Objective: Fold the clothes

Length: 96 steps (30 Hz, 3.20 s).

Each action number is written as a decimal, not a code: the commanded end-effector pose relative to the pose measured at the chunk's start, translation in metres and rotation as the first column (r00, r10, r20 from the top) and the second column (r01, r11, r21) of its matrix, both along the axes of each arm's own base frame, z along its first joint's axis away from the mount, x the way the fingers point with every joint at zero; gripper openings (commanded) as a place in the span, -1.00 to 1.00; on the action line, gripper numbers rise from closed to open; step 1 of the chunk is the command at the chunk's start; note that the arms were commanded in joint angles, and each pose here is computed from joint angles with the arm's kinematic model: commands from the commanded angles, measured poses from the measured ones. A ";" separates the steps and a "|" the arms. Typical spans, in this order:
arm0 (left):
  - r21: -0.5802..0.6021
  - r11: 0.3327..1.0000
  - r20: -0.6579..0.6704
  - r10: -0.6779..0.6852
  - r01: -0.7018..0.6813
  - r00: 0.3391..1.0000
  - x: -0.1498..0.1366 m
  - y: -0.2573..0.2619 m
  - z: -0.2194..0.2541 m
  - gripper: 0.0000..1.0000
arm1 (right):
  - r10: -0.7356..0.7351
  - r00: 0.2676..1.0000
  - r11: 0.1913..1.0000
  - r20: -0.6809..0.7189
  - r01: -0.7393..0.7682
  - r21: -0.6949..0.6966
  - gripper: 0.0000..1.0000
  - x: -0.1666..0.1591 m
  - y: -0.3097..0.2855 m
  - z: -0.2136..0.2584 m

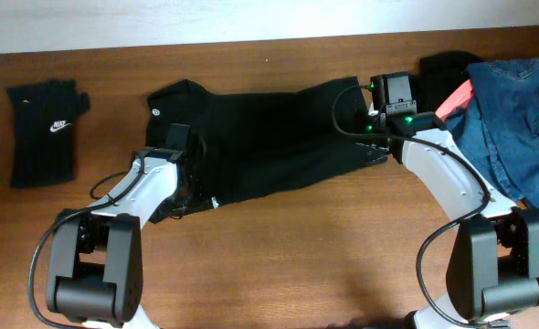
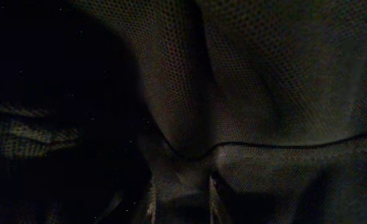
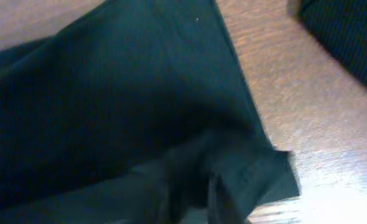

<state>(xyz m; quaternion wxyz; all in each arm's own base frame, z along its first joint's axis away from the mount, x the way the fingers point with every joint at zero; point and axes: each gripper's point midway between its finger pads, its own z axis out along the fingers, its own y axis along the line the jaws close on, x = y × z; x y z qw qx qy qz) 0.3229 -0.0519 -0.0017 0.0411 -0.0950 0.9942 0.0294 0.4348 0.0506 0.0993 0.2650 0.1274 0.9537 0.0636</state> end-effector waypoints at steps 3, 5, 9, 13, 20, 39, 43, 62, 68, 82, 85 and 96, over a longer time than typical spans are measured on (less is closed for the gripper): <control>-0.043 0.999 -0.065 -0.009 0.006 0.998 -0.013 -0.009 -0.014 -0.40 | -0.011 0.999 0.999 -0.044 0.009 -0.048 0.25 -0.001 -0.009 -0.015; -0.043 0.999 -0.065 -0.009 0.006 0.998 -0.013 -0.009 -0.014 -0.41 | -0.019 0.998 0.998 -0.056 0.015 -0.064 0.66 -0.003 -0.011 -0.019; -0.043 0.999 -0.064 -0.009 0.006 0.998 -0.013 -0.010 -0.014 -0.41 | 0.019 0.998 0.996 -0.067 -0.025 -0.087 0.94 -0.004 -0.012 -0.021; -0.043 0.999 -0.064 -0.009 0.006 0.998 -0.013 -0.010 -0.014 -0.40 | 0.019 0.993 0.995 -0.115 -0.030 -0.090 0.89 -0.015 -0.013 -0.027; -0.044 0.999 -0.061 -0.009 0.006 0.998 -0.013 -0.010 -0.014 -0.40 | 0.235 0.964 0.972 -0.125 -0.236 0.008 -0.73 -0.022 0.018 -0.028; -0.043 0.999 -0.061 -0.009 0.006 0.998 -0.013 -0.010 -0.014 -0.40 | 0.370 0.909 0.927 -0.190 -0.375 0.011 -0.92 -0.021 0.025 -0.074; -0.043 0.999 -0.061 -0.009 0.006 0.998 -0.013 -0.010 -0.014 -0.40 | 0.359 0.919 0.930 -0.167 -0.367 -0.020 -0.92 -0.012 0.022 -0.075; -0.035 0.999 -0.064 -0.009 0.007 0.998 -0.013 -0.008 -0.014 -0.41 | 0.274 0.956 0.938 -0.105 -0.290 -0.190 -0.70 0.025 -0.003 -0.072; -0.020 1.000 -0.064 -0.011 0.010 0.998 -0.013 -0.005 -0.014 -0.41 | 0.272 0.961 0.939 -0.041 -0.275 -0.205 -0.03 0.046 -0.002 -0.050; -0.021 1.000 -0.059 -0.010 0.009 0.998 -0.012 -0.005 -0.014 -0.40 | 0.268 0.931 0.935 -0.246 -0.313 -0.167 -0.92 -0.008 -0.008 -0.018; -0.003 1.000 -0.057 -0.009 0.009 0.998 -0.012 -0.002 -0.014 -0.41 | 0.250 0.928 0.933 -0.275 -0.307 -0.188 -0.92 -0.011 -0.015 -0.026; 0.026 1.000 -0.038 -0.006 0.007 0.999 -0.008 0.002 -0.013 -0.40 | 0.263 0.914 0.937 -0.308 -0.318 -0.146 -0.92 -0.014 -0.011 -0.044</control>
